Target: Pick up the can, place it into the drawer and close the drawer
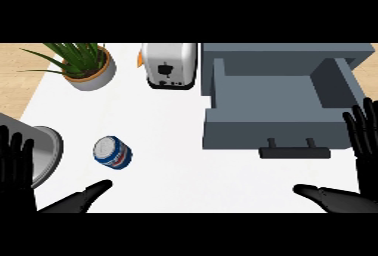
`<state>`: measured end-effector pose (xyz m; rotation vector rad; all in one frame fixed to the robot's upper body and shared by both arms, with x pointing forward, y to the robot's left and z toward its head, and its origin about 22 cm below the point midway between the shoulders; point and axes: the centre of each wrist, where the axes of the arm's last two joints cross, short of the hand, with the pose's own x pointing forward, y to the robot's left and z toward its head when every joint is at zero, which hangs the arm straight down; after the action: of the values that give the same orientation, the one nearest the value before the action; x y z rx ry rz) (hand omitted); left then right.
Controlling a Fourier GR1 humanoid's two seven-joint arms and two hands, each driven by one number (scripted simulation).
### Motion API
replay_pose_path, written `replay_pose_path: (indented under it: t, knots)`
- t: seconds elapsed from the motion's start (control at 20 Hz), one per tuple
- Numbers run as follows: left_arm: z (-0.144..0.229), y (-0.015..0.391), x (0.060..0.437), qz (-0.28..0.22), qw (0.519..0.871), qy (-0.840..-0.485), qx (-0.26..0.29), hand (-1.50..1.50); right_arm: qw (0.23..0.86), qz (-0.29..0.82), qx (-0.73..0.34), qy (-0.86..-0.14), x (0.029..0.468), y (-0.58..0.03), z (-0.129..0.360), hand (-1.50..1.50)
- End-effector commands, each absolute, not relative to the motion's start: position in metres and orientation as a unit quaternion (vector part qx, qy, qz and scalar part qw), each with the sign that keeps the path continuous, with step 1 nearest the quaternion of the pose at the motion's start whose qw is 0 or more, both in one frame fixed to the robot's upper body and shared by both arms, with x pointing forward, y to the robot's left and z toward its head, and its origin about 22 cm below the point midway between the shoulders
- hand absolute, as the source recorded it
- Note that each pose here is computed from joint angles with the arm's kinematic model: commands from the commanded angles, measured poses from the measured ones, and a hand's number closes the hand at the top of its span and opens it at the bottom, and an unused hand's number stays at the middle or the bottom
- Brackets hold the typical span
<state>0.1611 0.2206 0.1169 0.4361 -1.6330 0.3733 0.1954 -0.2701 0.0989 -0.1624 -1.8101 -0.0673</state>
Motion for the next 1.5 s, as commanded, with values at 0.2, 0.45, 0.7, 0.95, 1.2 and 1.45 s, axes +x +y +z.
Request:
replay_pose_path:
  t: [0.2,0.45,0.7,0.95,1.2,1.45]
  knots:
    - [0.077,0.216,0.189,0.171,0.672,-0.698,0.181,-1.50,0.608,-0.031,-0.070,-0.791,0.190,-0.291,0.115,-1.50]
    - [0.045,0.216,0.193,0.165,0.681,-0.684,0.202,-1.50,0.613,-0.027,-0.072,-0.786,0.182,-0.276,0.098,-1.50]
    - [0.012,0.208,0.190,0.161,0.691,-0.672,0.214,-1.50,0.608,-0.029,-0.076,-0.790,0.168,-0.280,0.117,-1.50]
    - [-0.019,0.192,0.201,0.169,0.697,-0.660,0.223,-1.50,0.602,-0.025,-0.081,-0.794,0.166,-0.293,0.108,-1.50]
    - [-0.044,0.225,0.188,0.193,0.697,-0.652,0.229,-1.50,0.606,-0.030,-0.084,-0.790,0.161,-0.280,0.118,-1.50]
    - [-0.072,0.216,0.205,0.194,0.697,-0.646,0.245,-1.50,0.601,-0.039,-0.081,-0.794,0.162,-0.288,0.114,-1.50]
